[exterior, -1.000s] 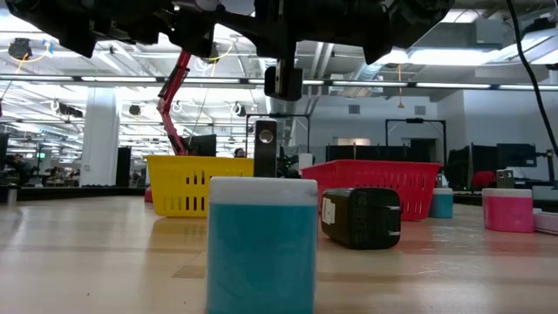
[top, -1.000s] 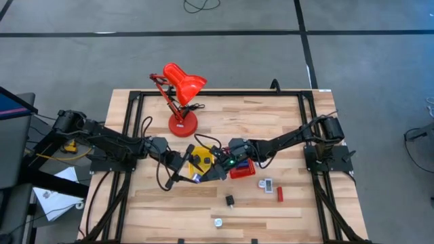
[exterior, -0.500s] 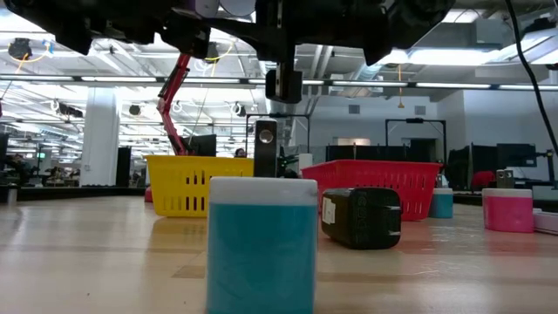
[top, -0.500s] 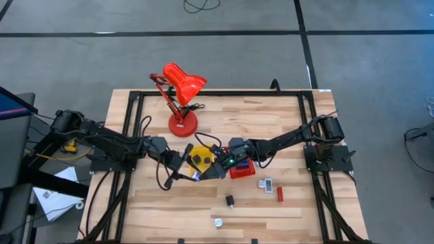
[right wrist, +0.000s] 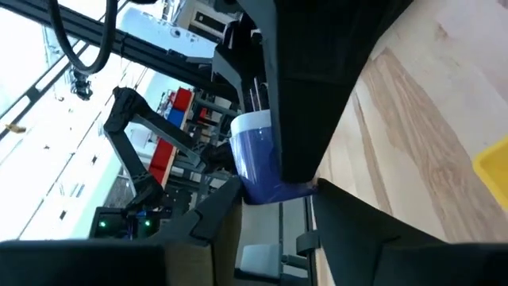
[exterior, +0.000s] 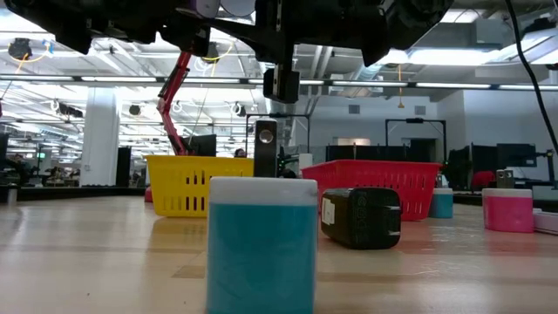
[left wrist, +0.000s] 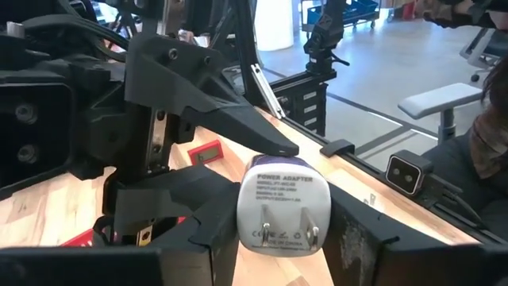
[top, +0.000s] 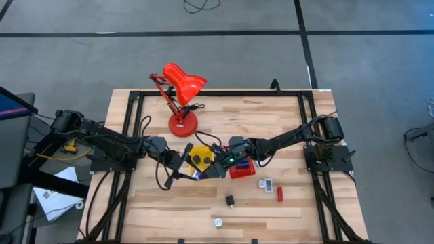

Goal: Pick & Place Office items
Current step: Put the purple charger adapter into the yellow bin

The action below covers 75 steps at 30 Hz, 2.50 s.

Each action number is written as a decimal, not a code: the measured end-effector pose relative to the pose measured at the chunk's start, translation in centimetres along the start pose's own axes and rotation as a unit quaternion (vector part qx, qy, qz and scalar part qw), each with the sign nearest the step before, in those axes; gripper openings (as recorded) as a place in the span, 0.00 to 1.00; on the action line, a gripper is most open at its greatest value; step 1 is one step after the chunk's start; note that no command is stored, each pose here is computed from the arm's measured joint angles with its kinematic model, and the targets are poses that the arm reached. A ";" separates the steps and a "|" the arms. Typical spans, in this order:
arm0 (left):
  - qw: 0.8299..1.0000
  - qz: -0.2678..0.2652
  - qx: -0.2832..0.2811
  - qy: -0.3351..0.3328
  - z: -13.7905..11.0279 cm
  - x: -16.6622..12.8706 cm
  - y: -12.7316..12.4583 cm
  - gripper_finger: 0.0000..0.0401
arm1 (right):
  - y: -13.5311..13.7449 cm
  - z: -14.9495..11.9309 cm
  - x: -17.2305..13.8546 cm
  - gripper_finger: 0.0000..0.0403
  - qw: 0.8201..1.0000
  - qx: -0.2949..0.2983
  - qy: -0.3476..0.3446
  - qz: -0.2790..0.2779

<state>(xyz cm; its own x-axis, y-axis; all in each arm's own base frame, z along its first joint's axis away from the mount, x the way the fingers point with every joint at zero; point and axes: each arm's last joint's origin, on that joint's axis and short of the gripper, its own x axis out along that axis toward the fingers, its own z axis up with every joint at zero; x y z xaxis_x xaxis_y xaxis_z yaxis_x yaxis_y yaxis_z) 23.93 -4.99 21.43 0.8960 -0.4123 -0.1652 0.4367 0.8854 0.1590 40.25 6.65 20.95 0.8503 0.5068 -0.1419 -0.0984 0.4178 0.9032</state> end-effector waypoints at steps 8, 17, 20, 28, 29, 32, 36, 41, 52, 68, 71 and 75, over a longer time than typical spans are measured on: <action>1.000 -0.002 -0.004 0.005 -0.1 0.0 0.0 0.33 | -0.2 0.4 -0.3 0.59 0.998 -0.033 0.045 0.025; 0.993 0.075 -0.065 0.059 -1.0 -0.1 0.3 0.33 | 0.8 -1.3 -5.5 0.68 0.992 -0.127 0.021 0.010; 0.987 0.104 -0.080 0.096 -1.4 0.0 0.6 0.33 | 1.2 -2.0 -8.7 0.68 0.980 -0.195 -0.020 -0.012; 0.967 0.098 -0.123 0.198 -1.3 2.2 1.4 0.33 | 1.0 -4.3 -14.7 0.68 0.950 -0.281 -0.107 -0.083; 0.963 0.097 -0.131 0.214 -1.6 2.5 1.4 0.33 | 0.8 -4.6 -15.1 0.69 0.946 -0.289 -0.112 -0.093; 0.955 0.095 -0.141 0.243 -2.4 3.7 1.6 0.33 | 0.1 -5.3 -16.0 0.69 0.939 -0.296 -0.128 -0.124; 0.950 0.093 -0.143 0.260 -3.0 5.0 1.8 0.33 | -0.5 -5.4 -16.3 0.69 0.934 -0.290 -0.146 -0.152; 0.939 0.097 -0.155 0.291 -3.8 5.7 2.4 0.33 | -0.7 -5.6 -16.4 0.69 0.935 -0.289 -0.137 -0.154; 0.924 0.105 -0.170 0.328 -5.5 6.1 2.9 0.34 | -0.9 -5.7 -16.4 0.69 0.935 -0.286 -0.130 -0.163; 0.900 0.103 -0.190 0.378 -6.5 5.5 2.5 0.34 | -1.0 -5.8 -16.4 0.69 0.934 -0.289 -0.123 -0.169; 0.893 0.108 -0.205 0.386 -6.6 5.4 2.4 0.34 | -1.0 -5.8 -16.4 0.69 0.935 -0.288 -0.122 -0.169; 0.879 0.108 -0.214 0.412 -7.2 5.1 2.2 0.35 | -1.1 -5.8 -16.4 0.69 0.935 -0.288 -0.122 -0.169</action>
<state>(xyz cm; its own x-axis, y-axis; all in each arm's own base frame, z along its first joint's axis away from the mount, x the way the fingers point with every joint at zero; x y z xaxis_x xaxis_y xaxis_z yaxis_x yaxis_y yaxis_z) 28.91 -3.61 13.90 0.5144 -0.0855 -0.8533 0.0360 0.9963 -0.0781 23.41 2.31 19.95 0.9689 0.1137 -0.2200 -0.0039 0.8952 0.4456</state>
